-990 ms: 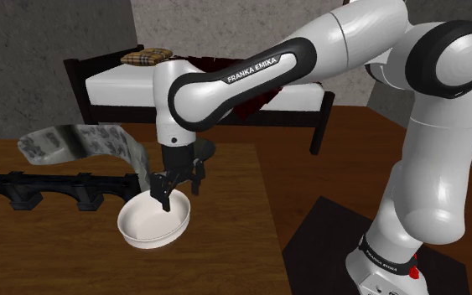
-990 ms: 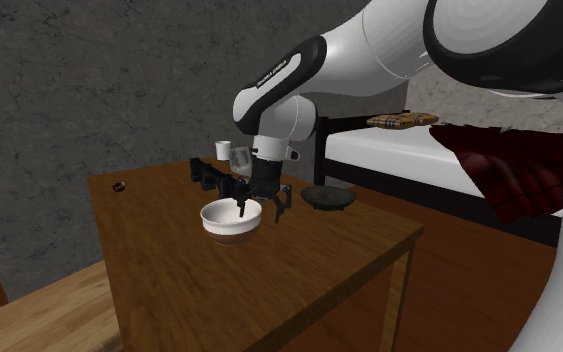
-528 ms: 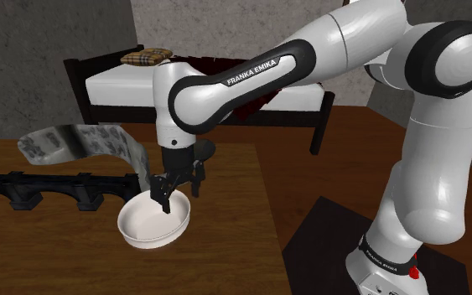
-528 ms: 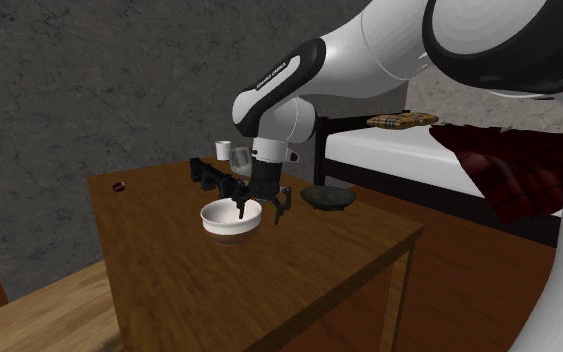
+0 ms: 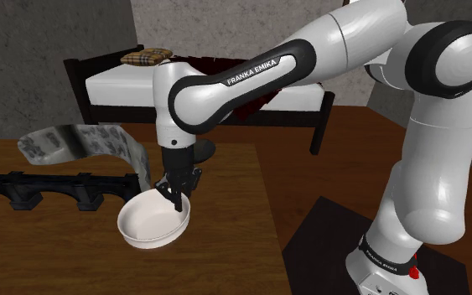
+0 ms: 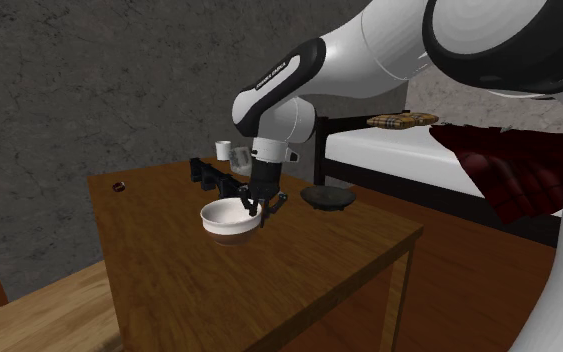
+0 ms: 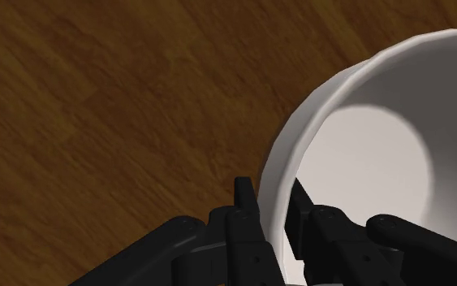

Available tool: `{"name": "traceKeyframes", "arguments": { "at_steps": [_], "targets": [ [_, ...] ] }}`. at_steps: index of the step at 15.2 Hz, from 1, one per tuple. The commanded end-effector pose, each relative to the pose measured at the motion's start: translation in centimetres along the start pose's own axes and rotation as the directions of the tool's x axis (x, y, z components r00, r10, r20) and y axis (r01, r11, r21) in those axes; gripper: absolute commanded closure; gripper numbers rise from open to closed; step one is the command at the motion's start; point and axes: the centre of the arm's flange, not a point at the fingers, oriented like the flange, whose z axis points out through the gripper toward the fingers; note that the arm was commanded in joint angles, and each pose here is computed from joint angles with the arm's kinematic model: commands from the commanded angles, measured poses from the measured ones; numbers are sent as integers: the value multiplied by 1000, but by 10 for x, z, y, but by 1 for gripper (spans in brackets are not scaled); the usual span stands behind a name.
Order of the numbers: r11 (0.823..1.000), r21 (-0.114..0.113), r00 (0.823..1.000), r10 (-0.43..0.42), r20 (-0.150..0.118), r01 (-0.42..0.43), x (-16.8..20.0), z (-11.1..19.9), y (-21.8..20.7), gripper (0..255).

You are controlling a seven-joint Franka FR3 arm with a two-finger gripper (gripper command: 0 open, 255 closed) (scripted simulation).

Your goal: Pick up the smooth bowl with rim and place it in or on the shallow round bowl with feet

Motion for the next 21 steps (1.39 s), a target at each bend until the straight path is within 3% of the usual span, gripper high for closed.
{"name": "traceKeyframes", "arguments": {
  "at_steps": [1,21],
  "targets": [
    [1000,0,1000,1,0,-1,0,0,0,255],
    [1000,0,1000,1,0,-1,-16,-97,-16,255]
  ]
}}
